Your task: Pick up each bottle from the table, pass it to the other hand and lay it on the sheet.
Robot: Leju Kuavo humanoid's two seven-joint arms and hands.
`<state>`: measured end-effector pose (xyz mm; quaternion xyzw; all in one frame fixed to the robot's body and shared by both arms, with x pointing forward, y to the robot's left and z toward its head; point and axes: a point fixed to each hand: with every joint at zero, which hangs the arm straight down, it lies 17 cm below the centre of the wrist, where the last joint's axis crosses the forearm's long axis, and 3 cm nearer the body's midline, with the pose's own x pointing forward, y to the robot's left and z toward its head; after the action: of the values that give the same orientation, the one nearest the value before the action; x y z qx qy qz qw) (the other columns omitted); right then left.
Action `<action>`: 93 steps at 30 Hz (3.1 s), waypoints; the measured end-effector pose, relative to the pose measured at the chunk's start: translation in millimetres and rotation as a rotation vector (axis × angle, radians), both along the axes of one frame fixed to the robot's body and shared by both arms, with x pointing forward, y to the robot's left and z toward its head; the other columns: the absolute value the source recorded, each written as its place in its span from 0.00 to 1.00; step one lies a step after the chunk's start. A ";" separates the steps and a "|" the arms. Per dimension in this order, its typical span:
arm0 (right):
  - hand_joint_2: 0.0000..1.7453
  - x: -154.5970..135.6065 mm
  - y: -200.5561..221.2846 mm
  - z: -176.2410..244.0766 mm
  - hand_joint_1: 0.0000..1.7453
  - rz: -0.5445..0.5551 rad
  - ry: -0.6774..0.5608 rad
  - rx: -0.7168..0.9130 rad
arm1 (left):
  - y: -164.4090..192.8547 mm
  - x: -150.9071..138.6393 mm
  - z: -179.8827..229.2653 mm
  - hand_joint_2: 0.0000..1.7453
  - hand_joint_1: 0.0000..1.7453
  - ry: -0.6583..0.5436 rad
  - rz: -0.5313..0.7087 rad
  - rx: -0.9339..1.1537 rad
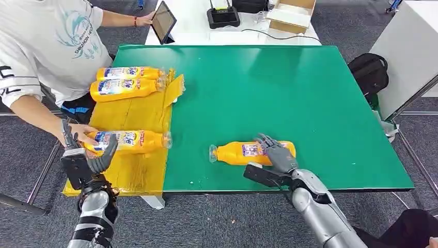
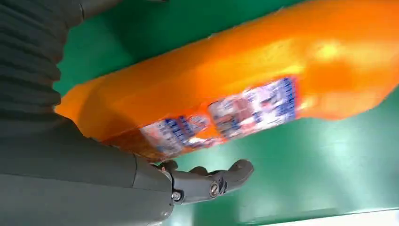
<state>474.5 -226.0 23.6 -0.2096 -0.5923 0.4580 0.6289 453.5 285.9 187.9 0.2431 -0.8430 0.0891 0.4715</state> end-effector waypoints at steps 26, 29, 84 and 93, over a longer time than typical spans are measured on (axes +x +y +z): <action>1.00 45.2 -62.8 -20.6 0.00 -0.088 0.169 -0.136 | -23.6 13.7 -24.9 1.00 0.00 0.072 -0.076 -0.024; 1.00 46.6 -54.1 -22.9 0.19 -0.036 0.210 -0.114 | -27.1 17.8 -26.0 1.00 0.00 0.078 -0.085 -0.033; 1.00 -11.3 -28.4 193.1 1.00 -0.272 -0.766 0.699 | -127.1 15.5 -57.4 1.00 0.00 0.213 -0.611 -0.551; 1.00 -16.5 8.8 155.5 1.00 -0.189 -0.642 0.736 | -194.1 -16.9 -16.9 1.00 0.00 0.160 -0.893 -0.589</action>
<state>458.0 -217.2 179.1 -0.1567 -0.8569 0.0718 0.4858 436.6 91.8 171.0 -0.2756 -0.7649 0.0938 0.5745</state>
